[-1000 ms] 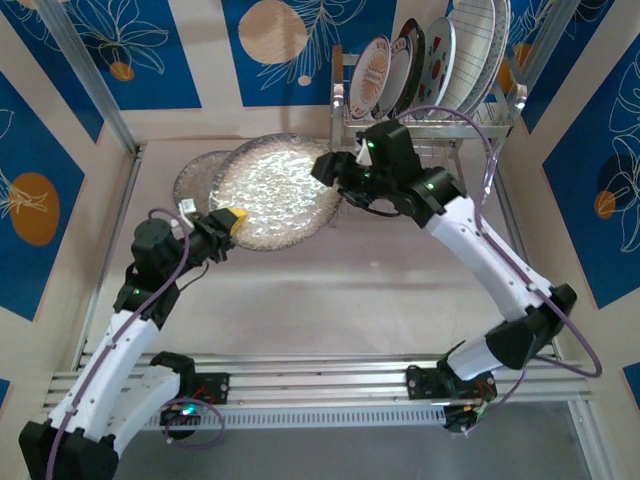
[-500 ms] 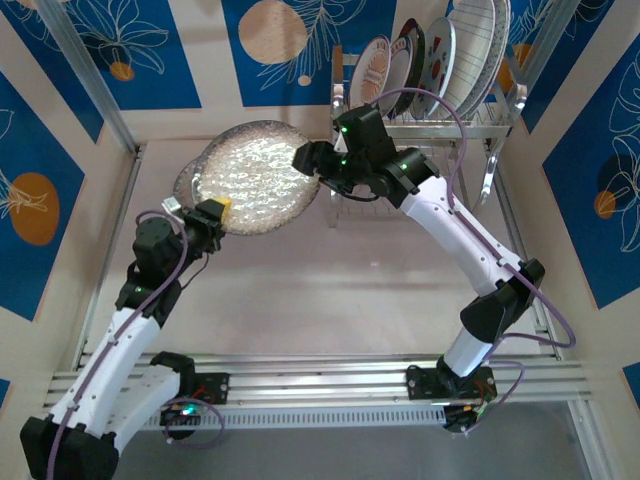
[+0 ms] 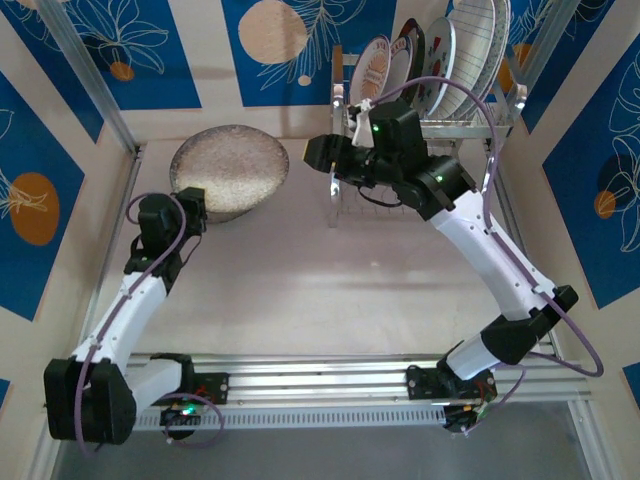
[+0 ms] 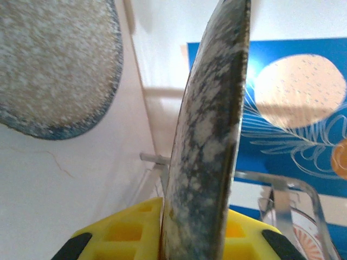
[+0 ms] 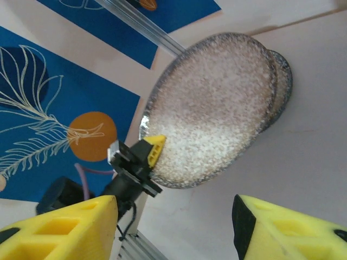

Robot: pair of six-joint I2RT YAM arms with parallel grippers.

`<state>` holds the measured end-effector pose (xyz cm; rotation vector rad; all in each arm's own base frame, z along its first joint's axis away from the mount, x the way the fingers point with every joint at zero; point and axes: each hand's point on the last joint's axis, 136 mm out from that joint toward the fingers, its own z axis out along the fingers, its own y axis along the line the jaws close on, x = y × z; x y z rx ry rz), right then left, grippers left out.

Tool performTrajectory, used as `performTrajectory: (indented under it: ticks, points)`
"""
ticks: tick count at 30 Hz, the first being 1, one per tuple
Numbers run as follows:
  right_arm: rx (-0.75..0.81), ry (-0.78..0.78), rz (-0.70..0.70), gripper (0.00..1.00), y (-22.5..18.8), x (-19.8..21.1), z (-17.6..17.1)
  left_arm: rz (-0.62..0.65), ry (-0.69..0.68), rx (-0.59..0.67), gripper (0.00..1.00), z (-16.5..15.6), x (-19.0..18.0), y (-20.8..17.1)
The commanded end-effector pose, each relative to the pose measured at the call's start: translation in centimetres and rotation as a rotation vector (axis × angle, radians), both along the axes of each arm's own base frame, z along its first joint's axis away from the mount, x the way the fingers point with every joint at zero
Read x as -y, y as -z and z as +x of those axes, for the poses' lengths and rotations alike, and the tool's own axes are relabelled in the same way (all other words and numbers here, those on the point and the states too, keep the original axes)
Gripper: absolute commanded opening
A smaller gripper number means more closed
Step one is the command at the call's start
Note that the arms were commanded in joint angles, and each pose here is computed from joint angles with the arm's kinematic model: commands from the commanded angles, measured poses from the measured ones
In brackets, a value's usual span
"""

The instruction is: Unload the plates from the dish rack

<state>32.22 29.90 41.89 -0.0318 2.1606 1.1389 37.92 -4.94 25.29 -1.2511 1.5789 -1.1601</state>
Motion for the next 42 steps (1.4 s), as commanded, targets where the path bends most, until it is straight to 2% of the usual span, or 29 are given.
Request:
performTrajectory:
  ticks: [1, 7, 10, 12, 14, 15, 17, 31, 42]
  points:
    - [-0.008, -0.045, 0.008, 0.58, 0.4, -1.0, 0.1, -0.056, 0.016, 0.467, 0.0, -0.9, -0.1, -14.0]
    - [0.054, -0.057, 0.022, 0.58, 0.0, -0.4, -0.7, -0.061, -0.027, 0.453, 0.0, 0.1, -2.0, -12.4]
    - [0.143, -0.067, 0.052, 0.57, -0.8, -0.2, -1.6, -0.05, -0.032, 0.45, 0.0, 0.8, -2.6, -11.9]
    - [0.26, -0.064, 0.086, 0.57, -1.9, 0.2, -2.4, -0.044, -0.039, 0.442, 0.0, 1.4, -3.1, -11.2]
    - [0.462, -0.064, 0.113, 0.57, -3.5, 0.5, -3.8, -0.023, -0.041, 0.435, 0.0, 1.8, -3.5, -10.7]
    - [0.577, -0.053, 0.109, 0.61, -4.0, 0.7, -4.7, -0.012, -0.044, 0.42, 0.0, 2.1, -3.8, -10.1]
    - [0.692, -0.024, 0.101, 0.65, -4.4, 1.4, -5.7, 0.0, -0.053, 0.409, 0.0, 2.5, -4.2, -9.4]
    - [0.718, -0.006, 0.017, 0.67, -3.6, 4.9, -8.3, 0.081, -0.057, 0.296, 0.0, 5.8, -6.1, -2.9]
    - [0.743, 0.005, -0.068, 0.68, -3.8, 6.5, -8.9, 0.099, -0.035, 0.285, 0.0, 9.4, -7.4, 0.6]
